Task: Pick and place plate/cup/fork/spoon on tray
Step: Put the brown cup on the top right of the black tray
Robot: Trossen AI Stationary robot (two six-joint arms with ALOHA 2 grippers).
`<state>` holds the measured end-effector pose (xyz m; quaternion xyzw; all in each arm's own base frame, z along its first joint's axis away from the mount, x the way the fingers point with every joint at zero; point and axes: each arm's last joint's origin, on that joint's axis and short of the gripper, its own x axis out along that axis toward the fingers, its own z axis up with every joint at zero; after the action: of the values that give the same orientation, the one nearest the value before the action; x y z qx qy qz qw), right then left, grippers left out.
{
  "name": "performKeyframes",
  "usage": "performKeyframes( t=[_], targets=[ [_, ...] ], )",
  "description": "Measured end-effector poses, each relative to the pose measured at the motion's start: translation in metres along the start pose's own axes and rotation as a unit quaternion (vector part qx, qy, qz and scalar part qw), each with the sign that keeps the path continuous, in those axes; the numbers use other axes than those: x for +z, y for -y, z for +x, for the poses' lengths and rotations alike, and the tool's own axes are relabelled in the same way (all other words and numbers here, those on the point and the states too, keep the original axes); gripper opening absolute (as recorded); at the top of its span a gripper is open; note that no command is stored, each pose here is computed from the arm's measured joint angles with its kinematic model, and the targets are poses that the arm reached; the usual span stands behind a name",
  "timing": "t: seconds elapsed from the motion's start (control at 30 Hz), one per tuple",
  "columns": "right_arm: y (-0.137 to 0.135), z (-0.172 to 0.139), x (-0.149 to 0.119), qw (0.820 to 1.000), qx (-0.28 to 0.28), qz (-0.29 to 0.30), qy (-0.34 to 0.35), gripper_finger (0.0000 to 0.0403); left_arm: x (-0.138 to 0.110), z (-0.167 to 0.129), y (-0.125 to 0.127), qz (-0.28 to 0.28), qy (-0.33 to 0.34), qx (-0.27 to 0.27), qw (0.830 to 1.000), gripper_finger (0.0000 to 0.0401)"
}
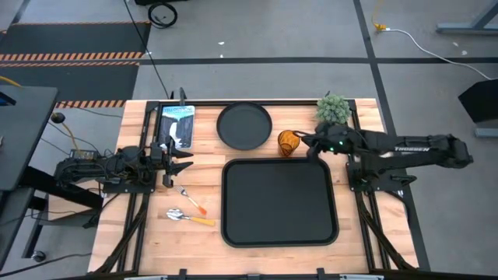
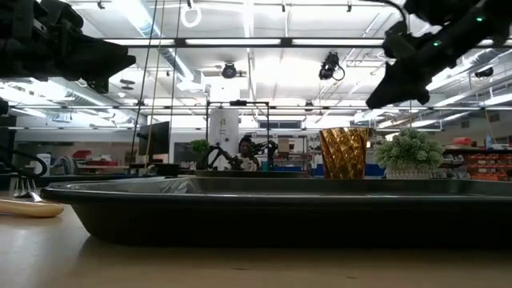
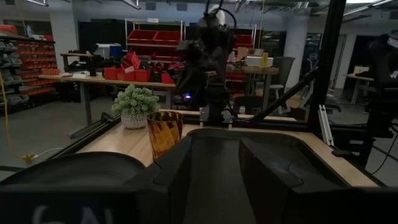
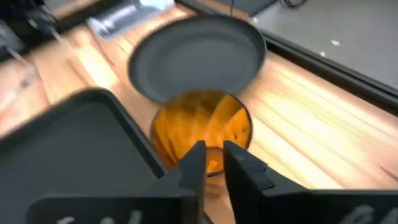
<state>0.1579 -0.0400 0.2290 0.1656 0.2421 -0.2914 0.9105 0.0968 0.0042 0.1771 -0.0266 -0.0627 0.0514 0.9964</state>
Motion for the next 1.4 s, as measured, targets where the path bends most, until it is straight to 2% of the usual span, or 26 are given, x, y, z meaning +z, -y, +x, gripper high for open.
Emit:
performKeyframes(
  t=[0.23,0.47,0.87,1.2,1.4],
  targets=[
    [0.002,0.024,0.023,0.998,0.005,-0.008,-0.057,0.0140,0.000,0.000,0.000,0.000,0.000,0.000,1.000,0.0142],
    [0.011,0.047,0.043,0.994,-0.015,-0.025,-0.108,0.0171,0.000,0.000,0.000,0.000,0.000,0.000,1.000,0.0142],
    [0.019,0.079,0.073,0.975,-0.009,-0.064,-0.213,0.0173,0.000,0.000,0.000,0.000,0.000,0.000,1.000,0.0142],
    [0.017,0.098,0.068,0.954,-0.005,-0.093,-0.285,0.0170,0.000,0.000,0.000,0.000,0.000,0.000,1.000,0.0142],
    [0.019,0.103,0.065,0.949,-0.010,-0.094,-0.301,0.0143,0.000,0.000,0.000,0.000,0.000,0.000,1.000,0.0142]
  ],
)
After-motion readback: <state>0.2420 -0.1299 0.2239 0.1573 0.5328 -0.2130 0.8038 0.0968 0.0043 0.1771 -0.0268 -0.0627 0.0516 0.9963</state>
